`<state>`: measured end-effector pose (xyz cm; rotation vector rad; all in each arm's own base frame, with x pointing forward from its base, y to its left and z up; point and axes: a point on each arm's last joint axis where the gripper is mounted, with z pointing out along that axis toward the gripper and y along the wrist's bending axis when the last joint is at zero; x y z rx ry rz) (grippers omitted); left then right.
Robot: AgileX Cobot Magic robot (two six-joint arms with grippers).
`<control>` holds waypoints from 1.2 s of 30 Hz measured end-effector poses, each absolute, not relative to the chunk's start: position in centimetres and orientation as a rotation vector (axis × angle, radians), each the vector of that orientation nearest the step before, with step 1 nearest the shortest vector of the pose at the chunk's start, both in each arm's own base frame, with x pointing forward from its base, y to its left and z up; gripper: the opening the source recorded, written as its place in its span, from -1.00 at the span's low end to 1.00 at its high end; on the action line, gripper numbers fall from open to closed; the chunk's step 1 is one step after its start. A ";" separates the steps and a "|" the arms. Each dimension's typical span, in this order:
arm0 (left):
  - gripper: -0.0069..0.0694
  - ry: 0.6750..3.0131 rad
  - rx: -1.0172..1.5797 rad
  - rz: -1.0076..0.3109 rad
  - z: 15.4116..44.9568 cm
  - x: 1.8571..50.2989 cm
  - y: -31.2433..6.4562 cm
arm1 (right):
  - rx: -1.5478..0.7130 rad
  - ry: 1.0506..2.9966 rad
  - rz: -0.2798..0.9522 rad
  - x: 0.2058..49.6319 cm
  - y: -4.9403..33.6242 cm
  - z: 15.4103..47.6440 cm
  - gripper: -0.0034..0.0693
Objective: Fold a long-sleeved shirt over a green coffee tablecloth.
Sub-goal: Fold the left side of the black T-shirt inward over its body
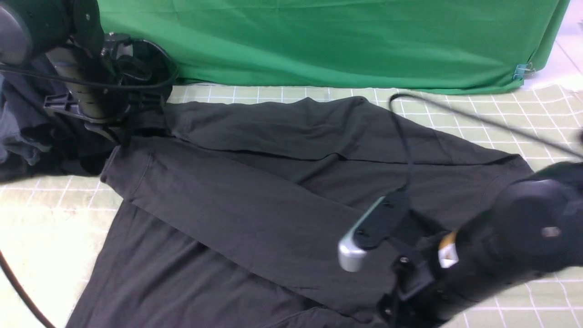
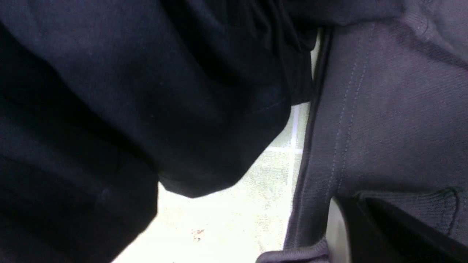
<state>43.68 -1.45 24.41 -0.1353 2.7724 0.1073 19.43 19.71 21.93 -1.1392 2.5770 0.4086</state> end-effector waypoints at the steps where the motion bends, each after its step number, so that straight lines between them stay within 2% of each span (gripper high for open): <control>1: -0.80 2.772 -0.133 0.113 24.4 43.7 -1.4 | -1.125 2.575 0.390 20.3 20.3 20.6 0.14; 8: -0.80 2.771 -0.140 0.105 24.4 43.7 -1.5 | -1.124 2.592 0.313 21.8 21.1 17.2 0.16; 13: -0.80 2.773 -0.144 0.095 24.4 43.7 -1.5 | -1.082 2.582 0.253 22.5 21.1 16.3 0.12; 17: -0.80 2.780 -0.140 0.067 24.4 43.6 -1.7 | -1.089 2.579 0.236 22.7 21.1 16.1 -0.19; 20: -0.80 2.794 -0.130 0.055 24.3 43.5 -1.8 | -1.097 2.594 0.230 22.5 20.9 16.2 -0.68; 22: -0.80 2.810 -0.132 0.050 24.3 43.4 -1.8 | -1.101 2.609 0.228 22.2 20.7 16.7 -0.81; 30: -0.80 2.905 -0.123 -0.017 24.0 42.6 -2.4 | -1.125 2.680 0.220 20.4 19.2 19.7 -0.82; 36: -0.80 2.960 -0.062 0.022 23.9 42.0 -3.5 | -1.115 2.738 0.230 18.6 17.9 19.6 -0.82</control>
